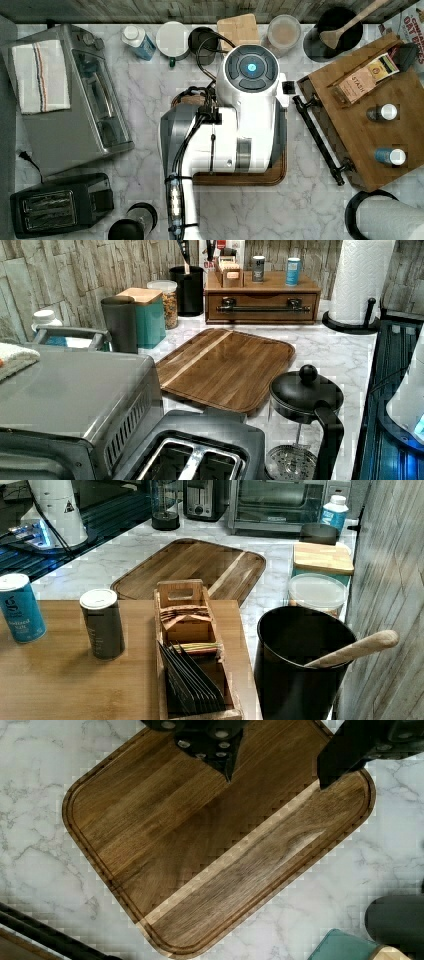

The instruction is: Open the drawer.

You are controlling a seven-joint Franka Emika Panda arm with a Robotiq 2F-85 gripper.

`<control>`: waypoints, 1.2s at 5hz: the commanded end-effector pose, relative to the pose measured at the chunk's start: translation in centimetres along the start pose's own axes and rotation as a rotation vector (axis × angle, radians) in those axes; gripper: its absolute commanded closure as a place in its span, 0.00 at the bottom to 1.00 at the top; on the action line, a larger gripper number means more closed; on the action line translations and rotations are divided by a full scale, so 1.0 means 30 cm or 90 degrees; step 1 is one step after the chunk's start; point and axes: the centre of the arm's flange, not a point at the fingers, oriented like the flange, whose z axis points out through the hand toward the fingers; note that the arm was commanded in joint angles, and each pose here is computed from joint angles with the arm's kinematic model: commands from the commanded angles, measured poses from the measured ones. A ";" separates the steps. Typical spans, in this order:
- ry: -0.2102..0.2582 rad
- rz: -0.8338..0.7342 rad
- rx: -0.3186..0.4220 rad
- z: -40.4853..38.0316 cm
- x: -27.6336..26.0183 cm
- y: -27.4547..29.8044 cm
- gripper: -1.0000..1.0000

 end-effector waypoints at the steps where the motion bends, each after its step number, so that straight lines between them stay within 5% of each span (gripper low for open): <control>1: -0.005 0.001 -0.004 0.016 -0.001 0.006 0.00; 2: 0.002 -0.012 -0.001 0.024 -0.026 0.003 0.00; 4: -0.003 -0.194 0.017 0.057 -0.107 0.098 0.00; 6: 0.032 -0.391 0.034 0.113 -0.160 0.268 0.00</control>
